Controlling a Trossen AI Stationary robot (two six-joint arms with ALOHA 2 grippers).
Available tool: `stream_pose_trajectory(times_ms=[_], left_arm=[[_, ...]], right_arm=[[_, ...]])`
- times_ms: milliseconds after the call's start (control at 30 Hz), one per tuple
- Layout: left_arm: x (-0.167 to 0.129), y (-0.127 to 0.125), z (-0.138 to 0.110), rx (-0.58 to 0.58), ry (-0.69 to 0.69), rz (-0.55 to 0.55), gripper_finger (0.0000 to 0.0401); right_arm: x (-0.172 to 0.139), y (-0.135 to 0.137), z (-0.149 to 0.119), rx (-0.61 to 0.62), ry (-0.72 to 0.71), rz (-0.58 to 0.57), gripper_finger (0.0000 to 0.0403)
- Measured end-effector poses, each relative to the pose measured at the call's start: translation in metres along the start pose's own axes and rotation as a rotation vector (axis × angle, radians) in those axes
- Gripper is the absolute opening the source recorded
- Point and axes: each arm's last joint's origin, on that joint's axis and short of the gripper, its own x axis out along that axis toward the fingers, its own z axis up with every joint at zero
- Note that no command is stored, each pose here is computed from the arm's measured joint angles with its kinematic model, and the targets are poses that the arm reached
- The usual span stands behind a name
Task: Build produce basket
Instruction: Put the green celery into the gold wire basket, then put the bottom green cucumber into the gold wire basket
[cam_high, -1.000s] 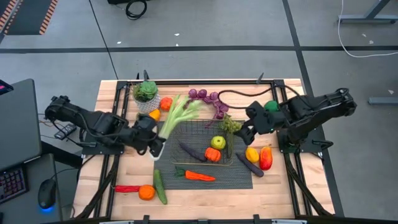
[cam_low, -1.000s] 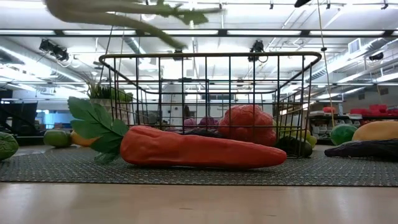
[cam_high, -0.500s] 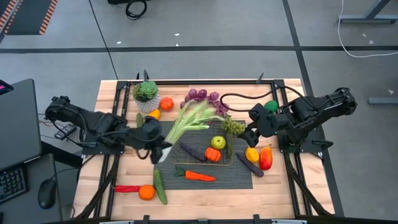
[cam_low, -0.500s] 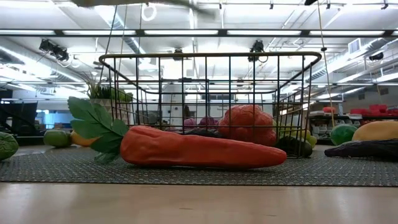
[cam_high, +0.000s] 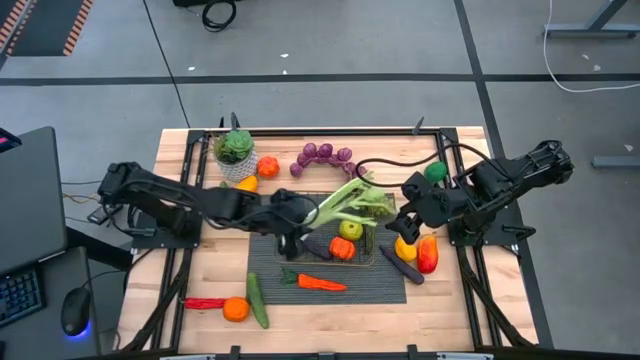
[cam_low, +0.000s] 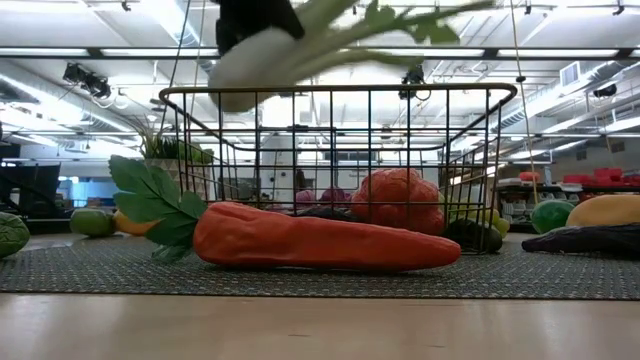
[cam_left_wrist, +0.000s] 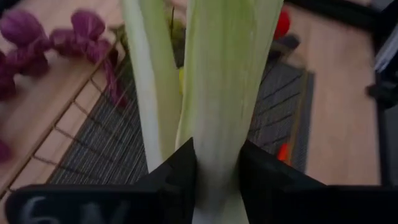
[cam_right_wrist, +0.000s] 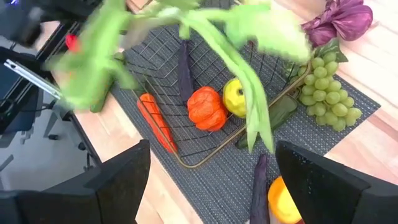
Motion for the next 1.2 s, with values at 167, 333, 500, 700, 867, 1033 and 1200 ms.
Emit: stream_pose_trajectory(times_ms=[167,333,500,700,867,1033,1200], left_arm=[[0.01,0.002,-0.002,0.001,0.026,0.015,0.0168],[0.012,0.003,-0.002,0.007,0.034,0.022,0.0239],[0.018,0.002,-0.005,0.038,0.058,0.032,0.0277],[0.026,-0.001,-0.005,0.003,0.041,0.027,0.0285],[0.044,-0.004,-0.011,-0.051,0.068,0.042,0.028],[0.052,-0.009,-0.018,-0.114,0.119,0.015,0.0279],[0.022,-0.008,0.003,-0.144,0.114,0.006,0.0276]], right_arm=[[-0.001,0.001,-0.002,-0.008,0.004,0.004,0.0348],[-0.001,0.001,-0.002,-0.012,0.005,0.006,0.0348],[-0.001,0.001,-0.002,-0.017,0.005,0.006,0.0348],[-0.001,0.001,-0.002,-0.012,0.005,0.006,0.0348],[-0.001,0.002,-0.002,-0.009,0.003,0.012,0.0348],[-0.001,0.002,-0.002,-0.008,0.003,0.013,0.0348],[-0.002,0.003,-0.005,-0.026,0.01,0.015,0.0348]])
